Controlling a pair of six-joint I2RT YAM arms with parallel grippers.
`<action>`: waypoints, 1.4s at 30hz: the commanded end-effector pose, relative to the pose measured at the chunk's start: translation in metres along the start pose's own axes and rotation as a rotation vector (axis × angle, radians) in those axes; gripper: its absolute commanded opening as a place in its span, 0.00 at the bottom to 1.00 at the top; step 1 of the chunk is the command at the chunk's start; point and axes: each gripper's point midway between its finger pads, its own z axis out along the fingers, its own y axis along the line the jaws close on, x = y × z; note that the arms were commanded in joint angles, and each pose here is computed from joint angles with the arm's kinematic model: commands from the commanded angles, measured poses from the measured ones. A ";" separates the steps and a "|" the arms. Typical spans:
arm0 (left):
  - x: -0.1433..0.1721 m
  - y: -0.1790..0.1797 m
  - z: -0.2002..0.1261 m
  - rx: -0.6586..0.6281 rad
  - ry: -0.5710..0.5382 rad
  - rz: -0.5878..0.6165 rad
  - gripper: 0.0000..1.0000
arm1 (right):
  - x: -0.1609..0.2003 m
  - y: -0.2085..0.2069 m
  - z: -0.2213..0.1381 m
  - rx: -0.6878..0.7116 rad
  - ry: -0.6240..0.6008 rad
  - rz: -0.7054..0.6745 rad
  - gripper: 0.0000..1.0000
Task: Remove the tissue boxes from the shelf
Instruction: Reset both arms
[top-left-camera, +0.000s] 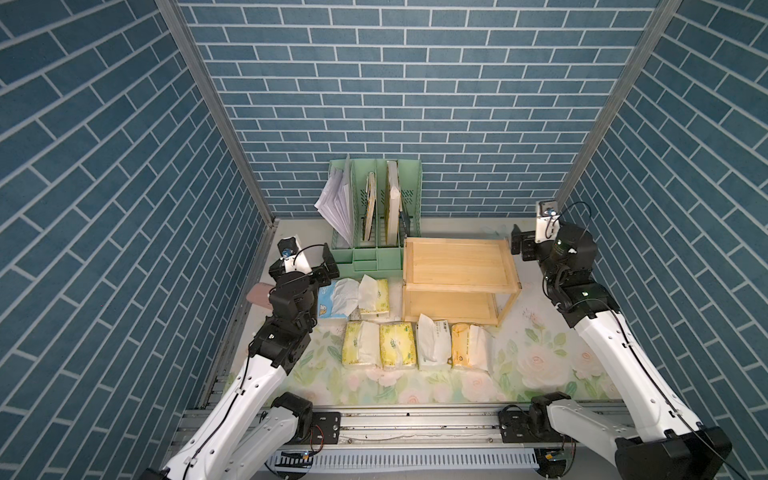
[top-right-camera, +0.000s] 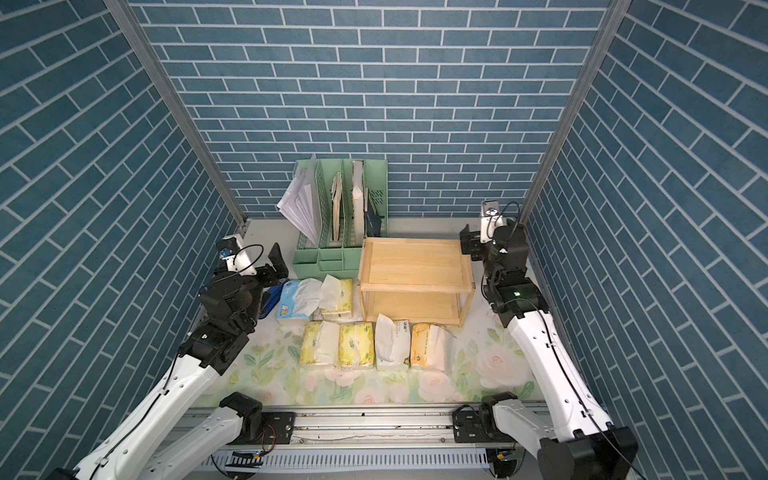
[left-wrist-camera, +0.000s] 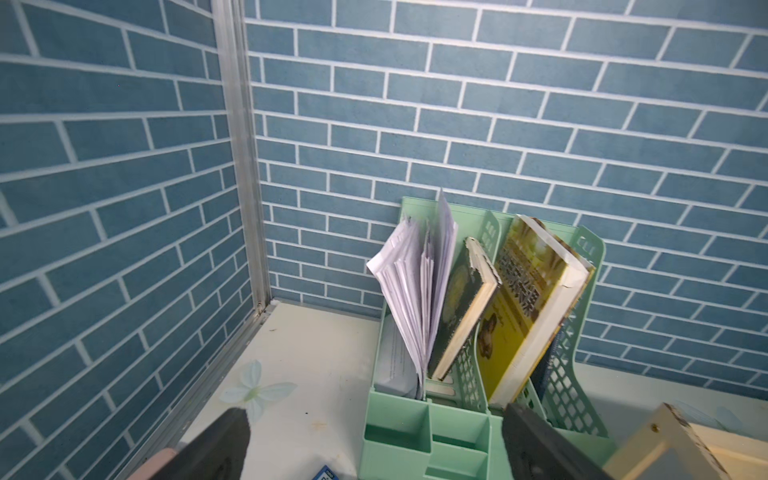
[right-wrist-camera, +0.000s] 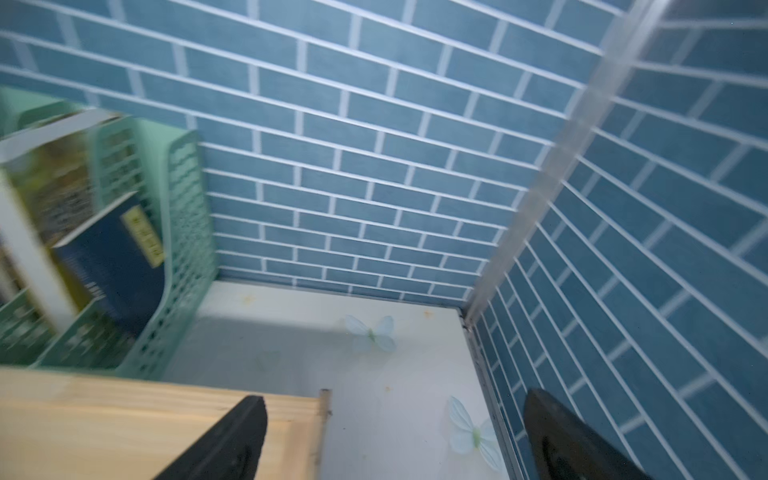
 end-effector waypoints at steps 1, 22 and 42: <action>0.009 0.022 0.001 -0.069 -0.005 -0.008 1.00 | 0.012 -0.045 0.001 0.131 -0.040 0.208 1.00; 0.080 0.104 -0.014 -0.387 0.005 0.003 1.00 | 0.213 -0.056 -0.003 0.297 -0.063 0.313 1.00; 0.129 0.137 -0.021 -0.505 -0.003 0.045 1.00 | 0.219 -0.005 -0.001 0.077 -0.193 0.162 1.00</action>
